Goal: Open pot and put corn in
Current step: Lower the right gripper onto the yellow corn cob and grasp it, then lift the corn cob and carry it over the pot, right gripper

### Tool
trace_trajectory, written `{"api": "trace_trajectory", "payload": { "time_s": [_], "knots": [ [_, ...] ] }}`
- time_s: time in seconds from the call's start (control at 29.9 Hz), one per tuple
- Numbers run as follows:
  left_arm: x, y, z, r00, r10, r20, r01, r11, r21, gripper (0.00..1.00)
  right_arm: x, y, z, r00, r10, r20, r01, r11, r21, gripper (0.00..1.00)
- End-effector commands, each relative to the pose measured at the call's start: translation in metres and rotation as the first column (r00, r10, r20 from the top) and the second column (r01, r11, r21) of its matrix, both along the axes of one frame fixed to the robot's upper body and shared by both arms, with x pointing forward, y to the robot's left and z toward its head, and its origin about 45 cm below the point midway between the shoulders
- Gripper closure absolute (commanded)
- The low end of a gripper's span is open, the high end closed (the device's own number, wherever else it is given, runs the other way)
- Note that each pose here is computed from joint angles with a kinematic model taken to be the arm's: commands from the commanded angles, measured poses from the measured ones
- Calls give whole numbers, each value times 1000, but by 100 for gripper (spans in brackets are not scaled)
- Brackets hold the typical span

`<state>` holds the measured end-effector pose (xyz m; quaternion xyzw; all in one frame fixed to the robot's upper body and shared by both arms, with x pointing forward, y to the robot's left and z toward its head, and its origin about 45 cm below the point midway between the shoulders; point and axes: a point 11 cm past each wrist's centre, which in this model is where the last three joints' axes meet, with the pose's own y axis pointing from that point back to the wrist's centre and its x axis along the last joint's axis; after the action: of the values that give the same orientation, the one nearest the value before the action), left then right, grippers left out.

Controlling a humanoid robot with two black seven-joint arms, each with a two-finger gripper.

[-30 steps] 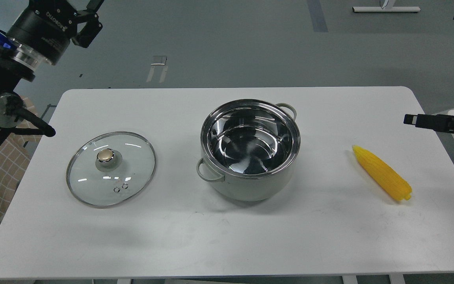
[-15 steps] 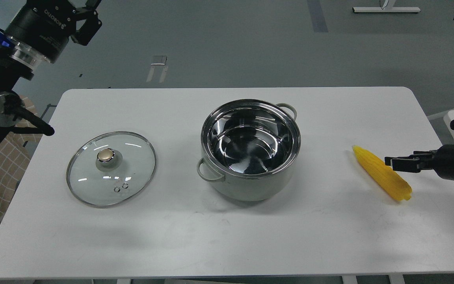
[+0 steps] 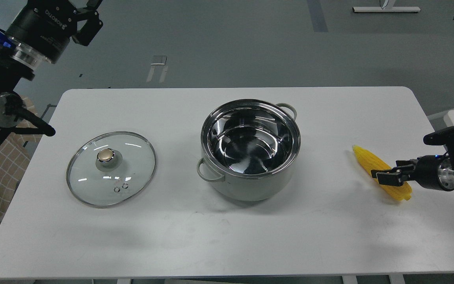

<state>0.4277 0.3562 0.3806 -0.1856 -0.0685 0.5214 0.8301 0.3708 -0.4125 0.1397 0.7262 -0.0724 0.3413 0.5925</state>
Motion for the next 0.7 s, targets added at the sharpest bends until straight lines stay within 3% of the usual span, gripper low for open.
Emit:
{"api": "trace_trajectory", "payload": {
  "time_s": [0.0, 0.4, 0.67],
  "knots": [
    [0, 1, 0, 1000, 3, 0, -3, 1000, -3, 4, 1, 0, 0, 1000, 6, 17, -6, 1000, -1, 77],
    [0, 1, 0, 1000, 2, 1, -2, 1000, -8, 4, -1, -6, 15, 997, 18, 77, -19, 1000, 19, 79],
    [-1, -3, 4, 1000, -8, 11, 8, 1000, -14, 4, 24, 8, 84, 973, 66, 223, -82, 994, 65, 78]
  ]
}}
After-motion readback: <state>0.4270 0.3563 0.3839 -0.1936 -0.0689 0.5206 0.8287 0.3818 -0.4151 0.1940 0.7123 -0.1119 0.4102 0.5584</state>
